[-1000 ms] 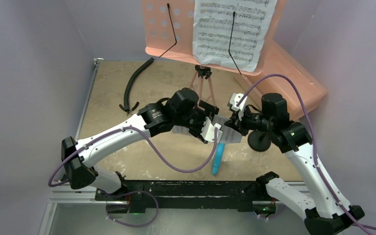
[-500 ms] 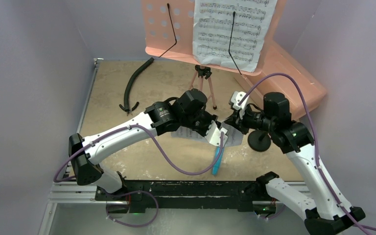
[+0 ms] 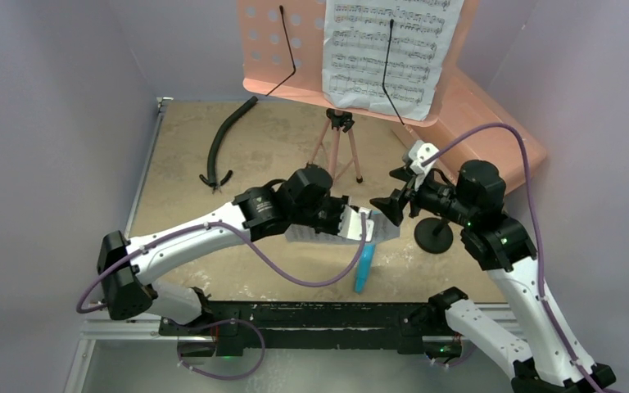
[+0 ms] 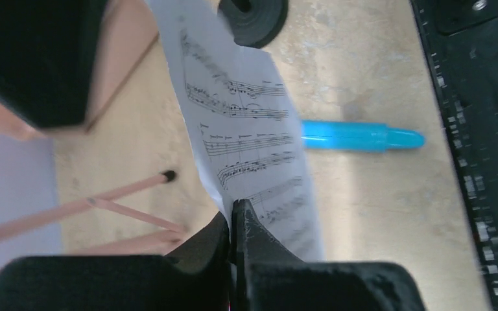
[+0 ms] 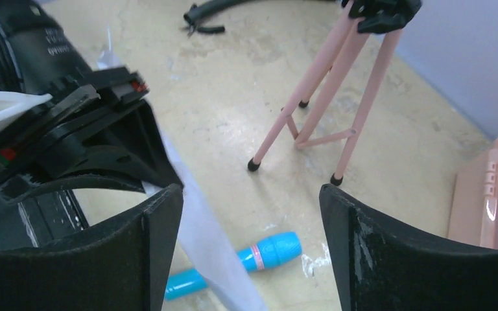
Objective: Set up the instrument practice props
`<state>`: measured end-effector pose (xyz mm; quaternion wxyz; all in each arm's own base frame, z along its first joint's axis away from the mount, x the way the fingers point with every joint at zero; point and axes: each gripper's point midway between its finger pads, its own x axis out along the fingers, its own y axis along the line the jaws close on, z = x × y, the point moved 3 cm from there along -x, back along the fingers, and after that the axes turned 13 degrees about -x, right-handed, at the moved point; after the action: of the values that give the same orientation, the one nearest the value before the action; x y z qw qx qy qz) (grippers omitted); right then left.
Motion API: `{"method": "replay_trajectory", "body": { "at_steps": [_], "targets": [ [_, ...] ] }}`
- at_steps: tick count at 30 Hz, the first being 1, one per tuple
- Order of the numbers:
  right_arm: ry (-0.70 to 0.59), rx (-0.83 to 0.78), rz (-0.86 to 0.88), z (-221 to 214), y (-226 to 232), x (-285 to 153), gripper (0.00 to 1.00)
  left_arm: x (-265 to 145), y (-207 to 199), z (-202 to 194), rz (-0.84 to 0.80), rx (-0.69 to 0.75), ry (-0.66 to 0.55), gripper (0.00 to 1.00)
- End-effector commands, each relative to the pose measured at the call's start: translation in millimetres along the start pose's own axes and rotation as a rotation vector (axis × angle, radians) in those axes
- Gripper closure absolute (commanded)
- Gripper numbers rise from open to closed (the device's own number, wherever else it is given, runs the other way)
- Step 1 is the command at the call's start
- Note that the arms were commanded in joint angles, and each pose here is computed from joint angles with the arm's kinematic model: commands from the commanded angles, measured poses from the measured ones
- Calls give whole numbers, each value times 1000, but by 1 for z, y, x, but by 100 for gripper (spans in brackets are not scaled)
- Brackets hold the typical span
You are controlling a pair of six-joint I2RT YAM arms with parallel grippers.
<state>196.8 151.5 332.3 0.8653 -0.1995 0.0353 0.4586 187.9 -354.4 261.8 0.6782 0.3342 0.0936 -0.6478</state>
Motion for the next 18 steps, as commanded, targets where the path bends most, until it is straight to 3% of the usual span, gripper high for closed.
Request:
{"method": "replay_trajectory", "body": {
  "at_steps": [1, 12, 15, 18],
  "targets": [
    [-126, 103, -104, 23, -7, -7, 18, -19, -7, 25, 123, -306, -277, 100],
    [-164, 307, -183, 19, -5, -12, 14, -84, 10, 3, 533, -998, -796, 100],
    [-173, 353, -216, 18, -7, -14, 13, -110, 15, 2, 596, -1125, -956, 100],
    [-213, 403, -243, 18, -7, -15, 11, -134, 19, 5, 636, -1161, -1089, 100]
  ]
}}
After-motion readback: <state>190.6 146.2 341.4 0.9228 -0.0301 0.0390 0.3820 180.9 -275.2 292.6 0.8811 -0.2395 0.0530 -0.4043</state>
